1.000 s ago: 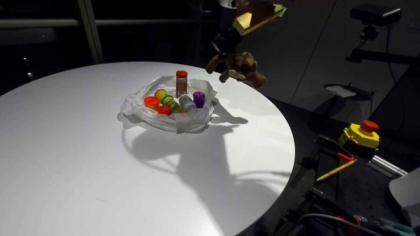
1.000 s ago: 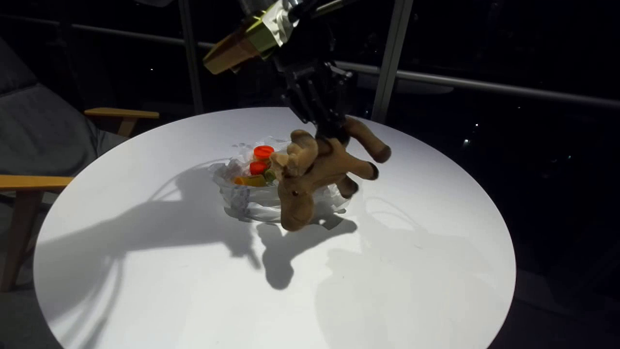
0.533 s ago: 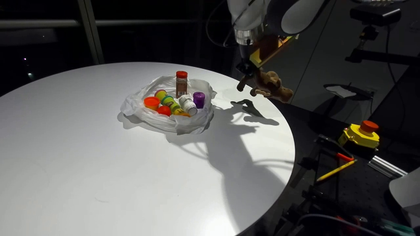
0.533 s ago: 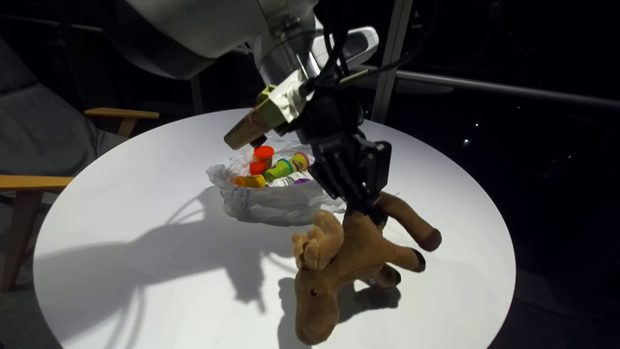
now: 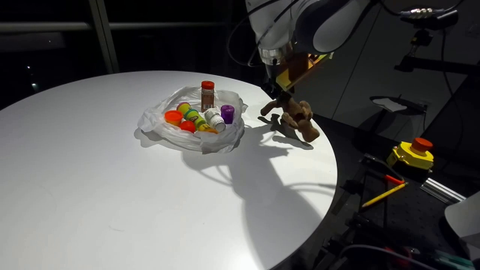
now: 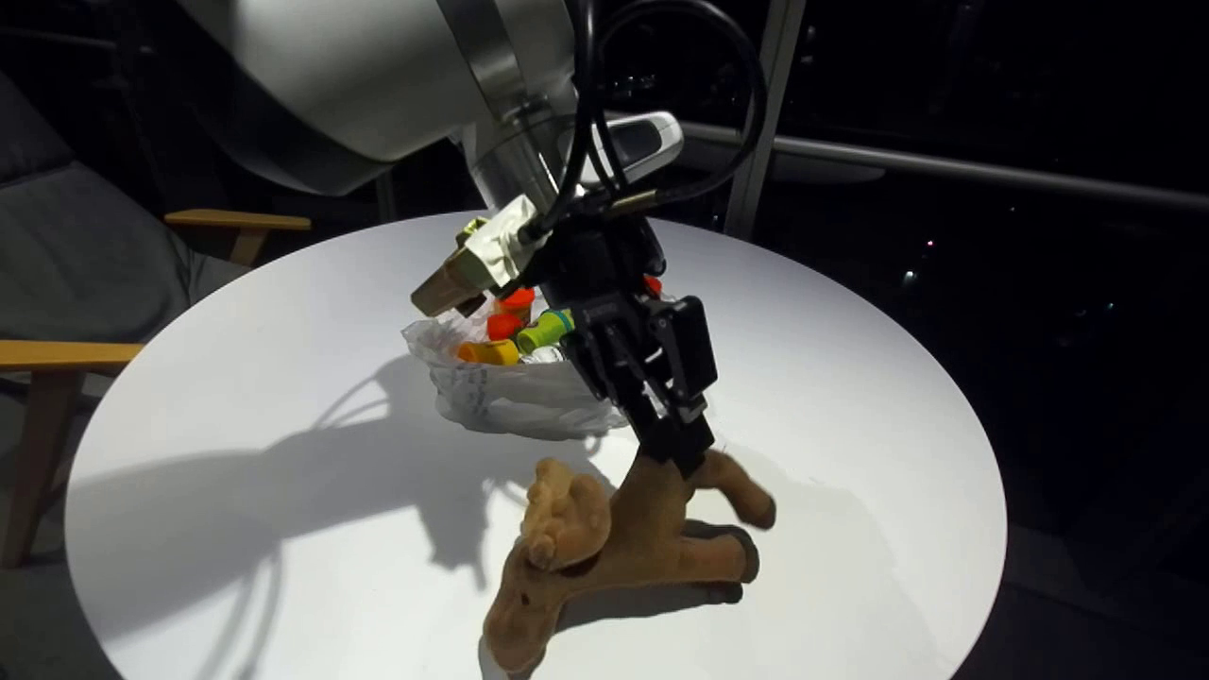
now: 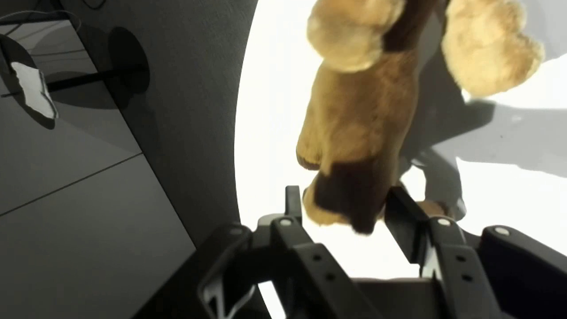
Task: Pick the objects in the plastic bag and put them on the table
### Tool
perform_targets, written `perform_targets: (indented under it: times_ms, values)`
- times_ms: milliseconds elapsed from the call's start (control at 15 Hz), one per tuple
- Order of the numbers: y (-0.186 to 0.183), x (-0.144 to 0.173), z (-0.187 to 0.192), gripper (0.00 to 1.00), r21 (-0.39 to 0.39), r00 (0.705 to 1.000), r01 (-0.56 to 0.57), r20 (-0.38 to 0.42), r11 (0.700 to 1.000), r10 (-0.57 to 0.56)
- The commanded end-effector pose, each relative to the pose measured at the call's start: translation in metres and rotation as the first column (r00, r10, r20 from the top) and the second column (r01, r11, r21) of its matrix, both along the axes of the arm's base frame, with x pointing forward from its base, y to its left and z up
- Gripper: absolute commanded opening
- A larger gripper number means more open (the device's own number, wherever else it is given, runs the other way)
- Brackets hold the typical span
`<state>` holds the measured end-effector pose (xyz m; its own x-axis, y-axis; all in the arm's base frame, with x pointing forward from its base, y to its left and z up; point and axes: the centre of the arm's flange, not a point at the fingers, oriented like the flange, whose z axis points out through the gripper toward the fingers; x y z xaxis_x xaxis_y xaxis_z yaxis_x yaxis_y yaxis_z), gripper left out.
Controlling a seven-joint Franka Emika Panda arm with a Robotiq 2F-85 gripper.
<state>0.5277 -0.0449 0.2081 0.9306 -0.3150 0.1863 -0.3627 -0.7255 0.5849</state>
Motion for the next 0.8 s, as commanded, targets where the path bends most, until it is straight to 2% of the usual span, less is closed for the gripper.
perform_targets:
  times_ms: [0,133,333,533,733]
  values:
    - [0.001,0.014,0.06,0.84,0.047,0.992,0.032,0.119,0.998,-0.038]
    - [0.008,0.026,0.093,0.99,0.066,0.984,0.032,0.175,0.997,-0.043]
    - [0.031,0.055,0.127,1.0,0.156,0.974,-0.033,0.225,0.987,-0.003]
    - [0.063,0.092,0.124,1.0,0.278,0.974,-0.117,0.221,0.953,0.055]
    - [0.088,0.116,0.091,1.0,0.426,0.988,-0.116,0.142,0.897,0.061]
